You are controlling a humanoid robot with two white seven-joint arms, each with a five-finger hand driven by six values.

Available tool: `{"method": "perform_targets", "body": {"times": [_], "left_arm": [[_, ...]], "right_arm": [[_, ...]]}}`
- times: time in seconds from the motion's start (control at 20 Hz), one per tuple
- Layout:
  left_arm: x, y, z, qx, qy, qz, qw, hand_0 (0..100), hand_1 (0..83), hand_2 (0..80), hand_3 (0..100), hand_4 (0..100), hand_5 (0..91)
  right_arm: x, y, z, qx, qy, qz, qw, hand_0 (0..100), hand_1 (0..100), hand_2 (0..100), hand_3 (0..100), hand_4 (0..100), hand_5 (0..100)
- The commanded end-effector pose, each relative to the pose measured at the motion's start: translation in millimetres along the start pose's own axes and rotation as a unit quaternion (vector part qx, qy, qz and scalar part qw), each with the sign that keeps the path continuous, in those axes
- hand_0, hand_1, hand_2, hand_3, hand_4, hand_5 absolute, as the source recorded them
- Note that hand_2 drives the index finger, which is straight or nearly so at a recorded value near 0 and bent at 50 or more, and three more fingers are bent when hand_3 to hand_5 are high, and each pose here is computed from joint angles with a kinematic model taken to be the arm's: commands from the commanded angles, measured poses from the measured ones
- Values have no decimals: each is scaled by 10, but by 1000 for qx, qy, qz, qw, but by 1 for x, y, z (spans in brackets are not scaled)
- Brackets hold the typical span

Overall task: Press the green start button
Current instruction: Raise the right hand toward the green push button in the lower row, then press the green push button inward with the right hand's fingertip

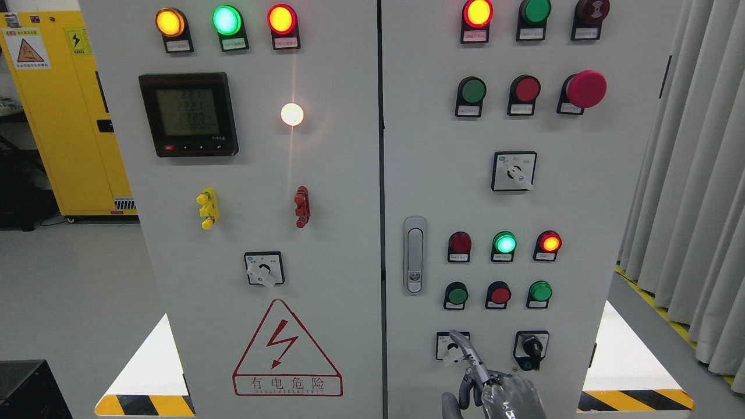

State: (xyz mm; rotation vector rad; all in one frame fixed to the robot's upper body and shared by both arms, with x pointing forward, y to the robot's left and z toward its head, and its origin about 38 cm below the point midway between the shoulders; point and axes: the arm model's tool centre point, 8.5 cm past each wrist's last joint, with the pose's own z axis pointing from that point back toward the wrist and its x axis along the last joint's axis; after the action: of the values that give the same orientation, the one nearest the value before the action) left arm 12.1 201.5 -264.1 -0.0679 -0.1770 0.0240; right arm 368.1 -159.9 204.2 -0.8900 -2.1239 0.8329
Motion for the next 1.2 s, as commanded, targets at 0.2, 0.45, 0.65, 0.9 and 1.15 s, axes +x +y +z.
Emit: {"method": "perform_targets", "body": {"times": [0.2,0.45,0.65,0.9,1.15], "left_arm": [[0,0,0,0,-1,0,1000,120,556,0,0,0,0],[0,0,0,0,0,0,1000,120,556,0,0,0,0],[0,0,0,0,0,0,1000,120,556,0,0,0,0],[0,0,0,0,-1,0,1000,120,556,0,0,0,0],[0,0,0,0,0,0,1000,120,556,0,0,0,0]], "right_arm": [[-28,12,-29,18,18,23,999,738,947,0,1000,1000,1000],[-32,17,-32,24,25,21,999,751,947,0,1000,1000,1000],[-34,17,-31,23,27,21,999,761,946,0,1000,1000,1000],[-34,17,-31,19,28,18,999,780,946,0,1000,1000,1000],[-35,15,-30,13,31,16,999,804,948,0,1000,1000,1000]]}}
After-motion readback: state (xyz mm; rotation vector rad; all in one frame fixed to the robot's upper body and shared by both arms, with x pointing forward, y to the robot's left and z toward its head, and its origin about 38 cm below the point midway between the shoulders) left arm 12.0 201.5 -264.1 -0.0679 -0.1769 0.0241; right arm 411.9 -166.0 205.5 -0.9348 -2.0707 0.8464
